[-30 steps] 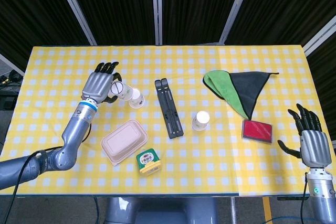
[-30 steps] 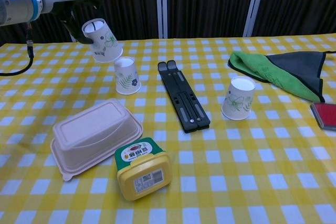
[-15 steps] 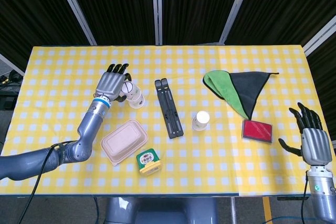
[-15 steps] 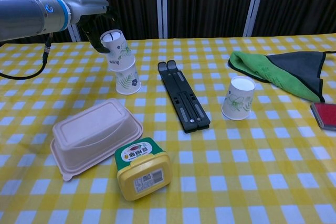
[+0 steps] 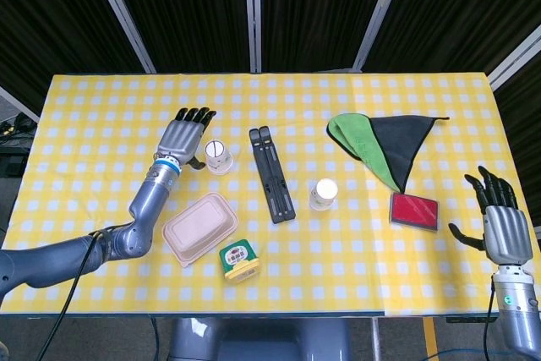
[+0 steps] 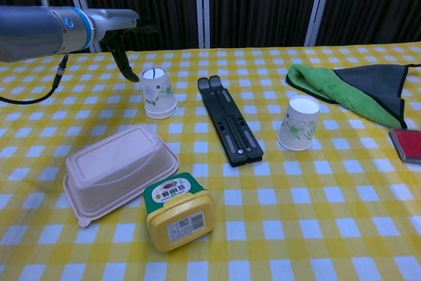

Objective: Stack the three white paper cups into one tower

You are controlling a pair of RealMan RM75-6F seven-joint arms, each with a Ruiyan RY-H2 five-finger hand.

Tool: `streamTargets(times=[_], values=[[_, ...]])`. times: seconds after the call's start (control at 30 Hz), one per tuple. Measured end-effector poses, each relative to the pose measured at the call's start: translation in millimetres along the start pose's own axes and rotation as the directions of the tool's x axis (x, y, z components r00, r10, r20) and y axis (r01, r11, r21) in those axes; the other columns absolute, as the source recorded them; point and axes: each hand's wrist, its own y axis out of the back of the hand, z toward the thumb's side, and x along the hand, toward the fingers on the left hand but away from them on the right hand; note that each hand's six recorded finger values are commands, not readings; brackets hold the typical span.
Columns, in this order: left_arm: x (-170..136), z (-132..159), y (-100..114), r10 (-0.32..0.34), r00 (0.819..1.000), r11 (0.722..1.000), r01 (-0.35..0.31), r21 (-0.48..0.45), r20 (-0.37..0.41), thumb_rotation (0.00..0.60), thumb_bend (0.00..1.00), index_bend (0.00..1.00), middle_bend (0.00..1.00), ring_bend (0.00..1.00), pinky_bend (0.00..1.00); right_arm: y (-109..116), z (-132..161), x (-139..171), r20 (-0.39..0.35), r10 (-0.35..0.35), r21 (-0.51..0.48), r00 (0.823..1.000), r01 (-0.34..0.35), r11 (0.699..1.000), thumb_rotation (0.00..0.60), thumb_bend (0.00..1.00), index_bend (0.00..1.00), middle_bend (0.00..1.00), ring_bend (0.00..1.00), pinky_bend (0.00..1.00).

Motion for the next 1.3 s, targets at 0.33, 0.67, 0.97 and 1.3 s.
streamTargets(times=[0.33, 0.67, 0.97, 1.3], values=[[-58, -49, 2, 0.108, 0.994, 0.993, -0.109, -0.052, -0.025, 0.600, 0.16, 0.00, 0.00, 0.00, 0.00, -7, -1, -2, 0.012, 0.022, 0.011, 1.000, -0.022, 1.000, 0.600, 0.10, 0.16, 0.00, 0.00, 0.00], [-170, -133, -21, 0.214, 0.969, 0.975, -0.219, -0.028, -0.125, 0.600, 0.14, 0.00, 0.00, 0.00, 0.00, -14, 20, -8, -0.031, 0.043, 0.023, 0.999, -0.043, 0.999, 0.600, 0.10, 0.16, 0.00, 0.00, 0.00], [-238, -173, -31, 0.279, 0.939, 0.953, -0.296, -0.059, -0.202, 0.600, 0.14, 0.00, 0.00, 0.00, 0.00, -16, 99, -35, -0.165, 0.102, 0.032, 0.981, -0.098, 0.995, 0.600, 0.10, 0.17, 0.00, 0.00, 0.00], [-243, -180, -28, 0.283, 0.939, 0.949, -0.304, -0.085, -0.196, 0.600, 0.14, 0.00, 0.00, 0.00, 0.00, -37, 180, -71, -0.225, 0.256, 0.081, 0.940, -0.244, 0.966, 0.600, 0.11, 0.27, 0.00, 0.00, 0.00]])
